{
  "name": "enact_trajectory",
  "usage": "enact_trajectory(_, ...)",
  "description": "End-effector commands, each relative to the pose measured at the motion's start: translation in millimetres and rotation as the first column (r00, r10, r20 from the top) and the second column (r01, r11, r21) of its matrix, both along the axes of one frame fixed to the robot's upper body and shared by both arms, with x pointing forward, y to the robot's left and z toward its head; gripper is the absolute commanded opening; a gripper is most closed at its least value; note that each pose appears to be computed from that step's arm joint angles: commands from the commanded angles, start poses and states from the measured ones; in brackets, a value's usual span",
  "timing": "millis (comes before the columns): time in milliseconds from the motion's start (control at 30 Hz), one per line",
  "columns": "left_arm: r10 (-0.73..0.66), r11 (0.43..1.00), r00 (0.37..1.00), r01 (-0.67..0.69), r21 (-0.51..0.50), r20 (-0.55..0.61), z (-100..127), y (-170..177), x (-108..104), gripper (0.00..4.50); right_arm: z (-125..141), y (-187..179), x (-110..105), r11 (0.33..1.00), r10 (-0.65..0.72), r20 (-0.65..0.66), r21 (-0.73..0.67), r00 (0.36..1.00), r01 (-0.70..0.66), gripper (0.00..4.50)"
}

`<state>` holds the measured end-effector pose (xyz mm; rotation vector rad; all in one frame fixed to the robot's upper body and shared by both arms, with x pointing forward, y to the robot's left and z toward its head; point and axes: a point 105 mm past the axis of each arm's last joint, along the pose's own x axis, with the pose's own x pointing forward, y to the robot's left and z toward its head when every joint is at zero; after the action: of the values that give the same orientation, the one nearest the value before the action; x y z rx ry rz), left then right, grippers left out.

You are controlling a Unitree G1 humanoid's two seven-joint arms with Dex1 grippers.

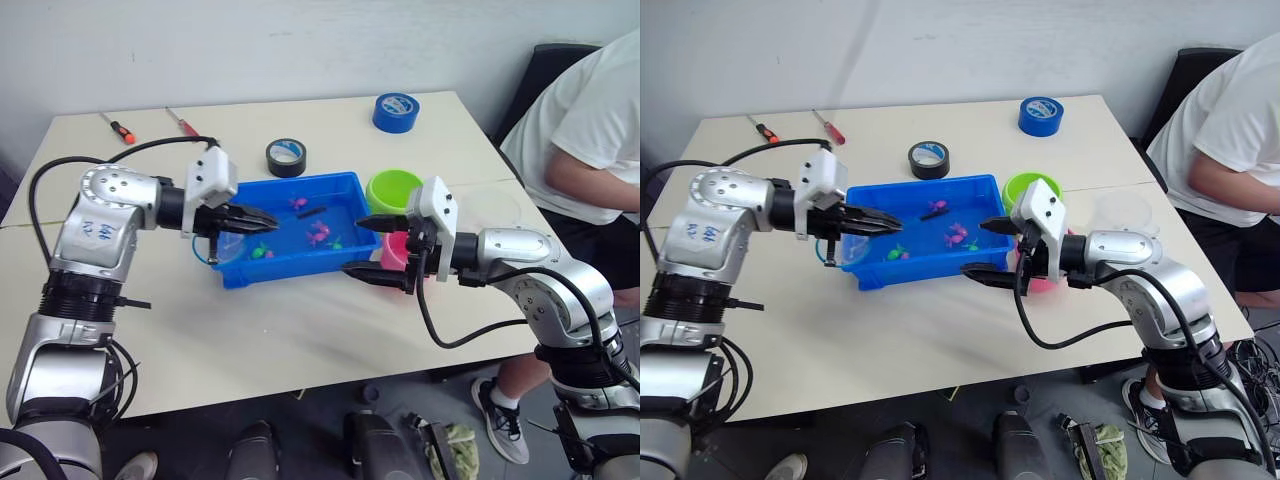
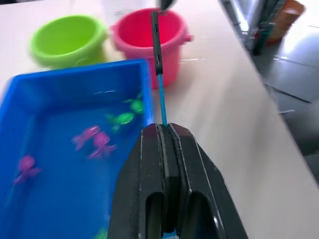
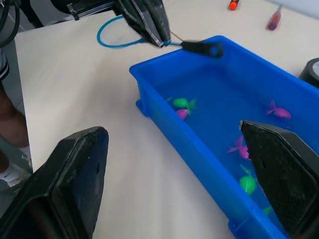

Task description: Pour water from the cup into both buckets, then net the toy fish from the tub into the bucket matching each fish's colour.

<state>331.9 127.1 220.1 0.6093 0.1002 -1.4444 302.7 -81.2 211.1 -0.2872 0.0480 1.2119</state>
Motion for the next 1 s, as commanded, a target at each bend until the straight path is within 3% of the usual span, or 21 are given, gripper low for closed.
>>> enact_trajectory(33,-0.105,0.994,0.994,0.105,0.016,0.027,7.3,-11.6,-8.8,0.07,6.0,3.3,-5.7,1.0,0.024,0.028,-0.018,0.999,-0.023,4.5)
enact_trajectory(133,-0.209,0.976,0.978,0.21,0.058,-0.014,-4.5,-22.8,-15.5,0.07,4.2,10.3,-15.5,0.997,0.073,0.01,-0.031,0.997,-0.073,4.5)
enact_trajectory(300,-0.262,0.962,0.965,0.262,0.072,-0.02,-7.8,-29.8,-15.2,0.07,0.5,17.5,-27.2,0.991,0.13,-0.019,-0.043,0.991,-0.131,4.5)
enact_trajectory(1000,-0.27,0.961,0.963,0.27,0.063,-0.016,-4.9,-32.8,-15.9,0.07,-4.6,30.3,-28.8,0.985,0.167,-0.029,-0.047,0.986,-0.168,4.5)
